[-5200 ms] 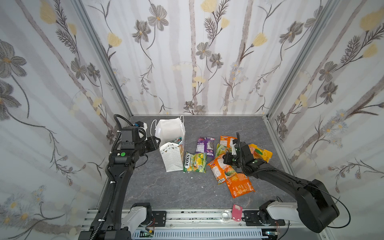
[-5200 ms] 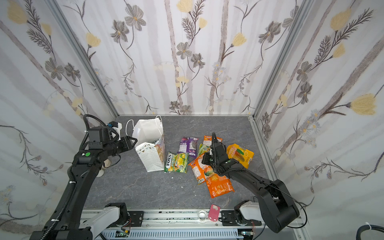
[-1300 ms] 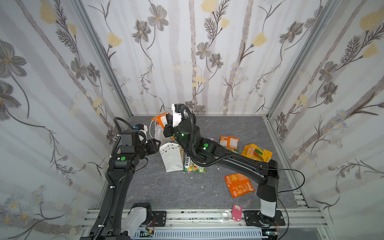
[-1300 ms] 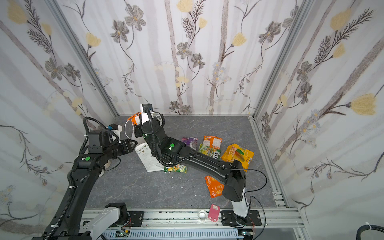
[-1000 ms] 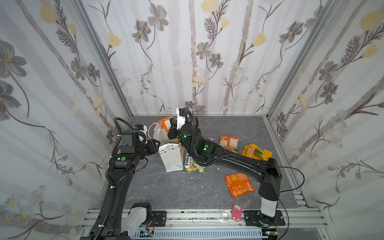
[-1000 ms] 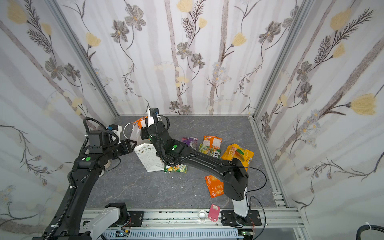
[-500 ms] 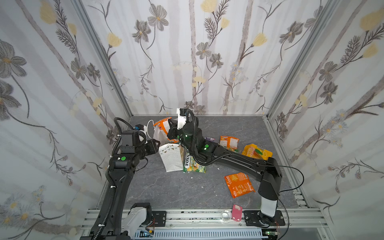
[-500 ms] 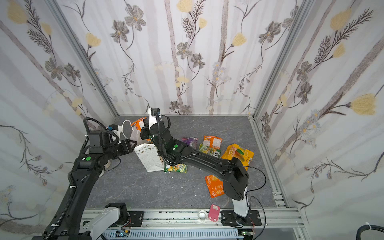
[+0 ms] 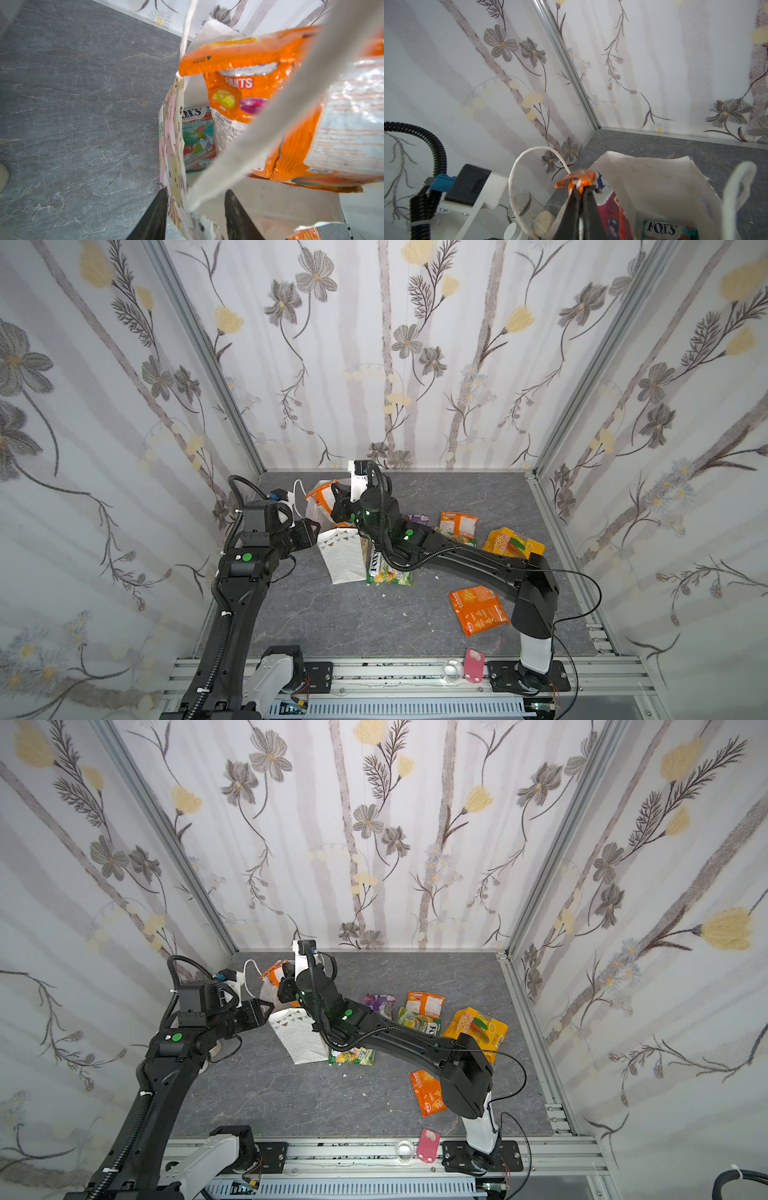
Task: Place the snacks into the paper bag
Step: 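Lower the orange packet into the bag and open the right gripper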
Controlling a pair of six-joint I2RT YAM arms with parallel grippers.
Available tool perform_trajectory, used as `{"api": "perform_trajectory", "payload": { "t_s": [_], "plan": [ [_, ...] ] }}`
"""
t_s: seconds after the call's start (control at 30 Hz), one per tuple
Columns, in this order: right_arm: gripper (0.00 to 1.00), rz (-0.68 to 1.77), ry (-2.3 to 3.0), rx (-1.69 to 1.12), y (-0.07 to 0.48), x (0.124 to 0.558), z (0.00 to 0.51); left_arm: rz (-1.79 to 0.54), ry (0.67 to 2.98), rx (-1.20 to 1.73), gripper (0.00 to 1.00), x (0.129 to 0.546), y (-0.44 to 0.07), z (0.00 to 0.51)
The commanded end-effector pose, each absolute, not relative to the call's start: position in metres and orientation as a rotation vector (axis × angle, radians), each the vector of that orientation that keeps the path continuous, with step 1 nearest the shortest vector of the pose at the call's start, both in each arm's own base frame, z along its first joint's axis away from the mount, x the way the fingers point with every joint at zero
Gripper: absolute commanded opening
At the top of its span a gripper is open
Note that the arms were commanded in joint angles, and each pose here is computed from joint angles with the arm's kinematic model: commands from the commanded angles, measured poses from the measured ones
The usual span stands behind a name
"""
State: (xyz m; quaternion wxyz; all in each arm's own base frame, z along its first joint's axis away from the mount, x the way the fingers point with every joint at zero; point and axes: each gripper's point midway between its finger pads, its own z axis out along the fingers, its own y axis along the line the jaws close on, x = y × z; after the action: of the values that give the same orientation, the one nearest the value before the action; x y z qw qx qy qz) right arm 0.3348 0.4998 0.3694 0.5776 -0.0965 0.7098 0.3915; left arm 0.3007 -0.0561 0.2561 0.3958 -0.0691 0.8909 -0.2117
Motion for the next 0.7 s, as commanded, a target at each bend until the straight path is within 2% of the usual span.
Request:
{"api": "perform_trajectory", "payload": {
  "t_s": [0.0, 0.1, 0.2, 0.43, 0.67],
  "plan": [
    [0.08, 0.954, 1.618, -0.206, 0.499, 0.333, 0.387, -0.526, 2.24, -0.165, 0.44, 0.304, -0.055, 0.26],
    [0.12, 0.959, 1.616, -0.211, 0.5, 0.332, 0.388, -0.523, 2.24, -0.165, 0.44, 0.304, -0.055, 0.259],
    [0.28, 0.957, 1.617, -0.216, 0.499, 0.332, 0.389, -0.522, 2.243, -0.17, 0.44, 0.303, -0.054, 0.258],
    [0.31, 0.963, 1.599, -0.27, 0.501, 0.322, 0.401, -0.531, 2.239, -0.171, 0.44, 0.305, -0.055, 0.258],
    [0.34, 0.929, 1.594, -0.412, 0.498, 0.298, 0.437, -0.54, 2.224, -0.174, 0.44, 0.305, -0.056, 0.264]
  ]
}}
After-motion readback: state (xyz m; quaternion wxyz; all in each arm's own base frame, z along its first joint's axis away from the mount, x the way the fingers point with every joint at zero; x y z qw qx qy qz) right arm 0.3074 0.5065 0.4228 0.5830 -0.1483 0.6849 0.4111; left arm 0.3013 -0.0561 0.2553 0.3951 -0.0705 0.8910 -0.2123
